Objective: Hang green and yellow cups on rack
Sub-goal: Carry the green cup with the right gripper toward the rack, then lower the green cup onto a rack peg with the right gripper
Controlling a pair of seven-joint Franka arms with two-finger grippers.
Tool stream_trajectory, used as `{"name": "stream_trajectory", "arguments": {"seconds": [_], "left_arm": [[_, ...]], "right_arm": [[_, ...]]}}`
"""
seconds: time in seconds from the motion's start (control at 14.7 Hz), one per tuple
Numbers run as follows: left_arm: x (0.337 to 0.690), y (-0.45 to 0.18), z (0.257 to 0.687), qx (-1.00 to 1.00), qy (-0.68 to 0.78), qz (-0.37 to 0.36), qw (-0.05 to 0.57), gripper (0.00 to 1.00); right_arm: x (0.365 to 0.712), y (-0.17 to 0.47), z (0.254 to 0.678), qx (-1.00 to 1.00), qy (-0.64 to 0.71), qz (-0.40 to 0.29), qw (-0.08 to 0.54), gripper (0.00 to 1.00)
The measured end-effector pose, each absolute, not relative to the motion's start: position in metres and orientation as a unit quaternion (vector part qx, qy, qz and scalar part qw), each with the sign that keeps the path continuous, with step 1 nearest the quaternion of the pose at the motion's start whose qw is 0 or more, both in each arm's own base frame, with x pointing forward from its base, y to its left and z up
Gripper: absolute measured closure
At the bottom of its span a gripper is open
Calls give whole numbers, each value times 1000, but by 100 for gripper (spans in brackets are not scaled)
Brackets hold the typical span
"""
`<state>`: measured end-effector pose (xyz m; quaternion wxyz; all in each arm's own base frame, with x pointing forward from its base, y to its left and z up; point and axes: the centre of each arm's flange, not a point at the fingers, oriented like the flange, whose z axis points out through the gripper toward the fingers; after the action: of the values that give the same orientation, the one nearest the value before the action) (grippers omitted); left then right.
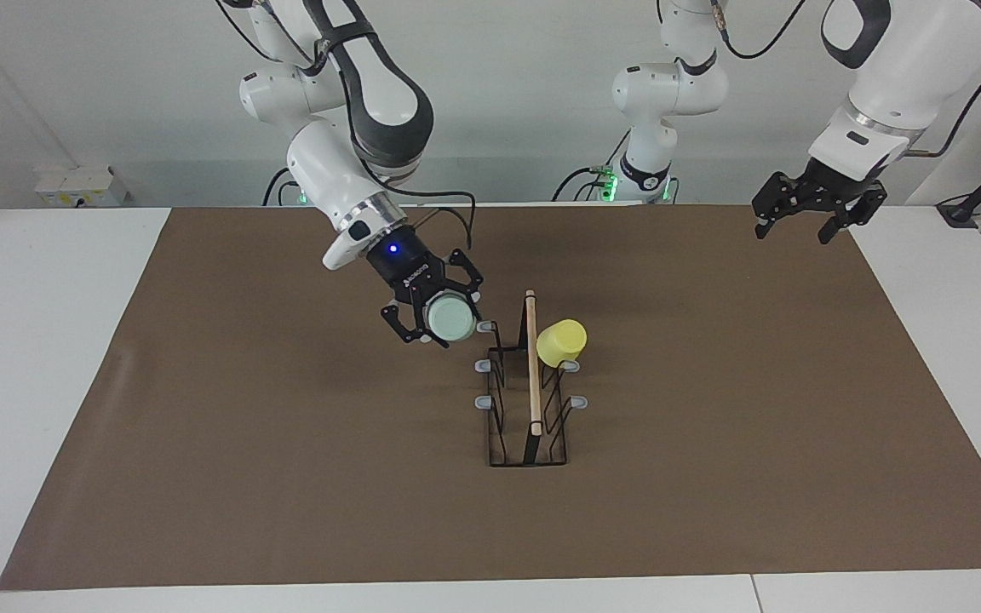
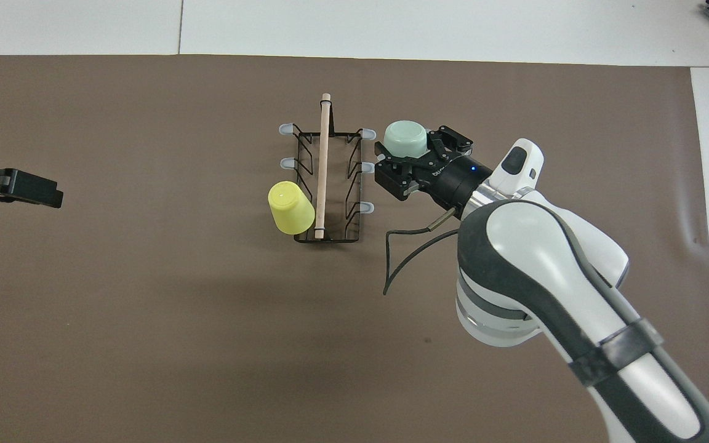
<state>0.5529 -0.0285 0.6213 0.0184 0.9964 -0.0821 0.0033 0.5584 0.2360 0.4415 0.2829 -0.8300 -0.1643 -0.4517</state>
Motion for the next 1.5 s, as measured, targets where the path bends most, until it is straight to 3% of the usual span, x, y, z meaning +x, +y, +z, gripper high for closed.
{"name": "stream_trajectory", "arguments": {"seconds": [0.34, 1.5], "left_arm": [[553, -29, 618, 996, -82, -1, 19, 0], [553, -29, 617, 996, -82, -1, 19, 0]], "right_arm": [[549, 233, 419, -825, -185, -463, 267, 37], [521, 267, 365, -792, -128, -493, 337, 37]]}}
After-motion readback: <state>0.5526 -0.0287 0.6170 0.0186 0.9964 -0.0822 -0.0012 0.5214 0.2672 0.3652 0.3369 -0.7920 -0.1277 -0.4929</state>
